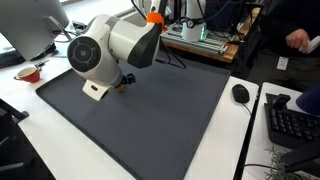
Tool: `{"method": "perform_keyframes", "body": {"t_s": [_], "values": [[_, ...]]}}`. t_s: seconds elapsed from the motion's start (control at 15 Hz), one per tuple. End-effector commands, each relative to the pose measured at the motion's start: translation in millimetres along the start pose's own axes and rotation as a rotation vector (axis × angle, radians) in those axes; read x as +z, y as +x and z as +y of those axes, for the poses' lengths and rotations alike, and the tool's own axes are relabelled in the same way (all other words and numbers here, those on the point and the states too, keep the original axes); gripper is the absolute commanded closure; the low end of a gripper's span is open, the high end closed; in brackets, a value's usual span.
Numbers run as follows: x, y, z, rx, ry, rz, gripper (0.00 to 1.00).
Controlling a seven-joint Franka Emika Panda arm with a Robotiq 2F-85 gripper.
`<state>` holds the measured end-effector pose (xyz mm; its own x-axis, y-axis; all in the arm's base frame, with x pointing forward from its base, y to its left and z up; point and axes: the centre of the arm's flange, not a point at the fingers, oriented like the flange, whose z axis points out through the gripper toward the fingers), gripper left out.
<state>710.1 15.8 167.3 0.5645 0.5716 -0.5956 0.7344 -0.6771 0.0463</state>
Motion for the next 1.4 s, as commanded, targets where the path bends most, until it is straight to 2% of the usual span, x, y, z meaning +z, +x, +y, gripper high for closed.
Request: {"method": "perform_keyframes", "body": {"t_s": [0.0,0.13,0.53,0.87,1.33], "values": [[-1.3,0.2,1.0,0.002,0.0,0.001,0.0],[-3.1,0.9,2.0,-0.001,-0.006,0.003,0.0],[1.3,5.4,11.6,0.022,-0.044,-0.058,0.0],[9.8,14.6,-2.3,-0.02,-0.059,-0.1,0.0],[14.7,27.6,-25.9,-0.053,-0.134,-0.219,0.0]]}}
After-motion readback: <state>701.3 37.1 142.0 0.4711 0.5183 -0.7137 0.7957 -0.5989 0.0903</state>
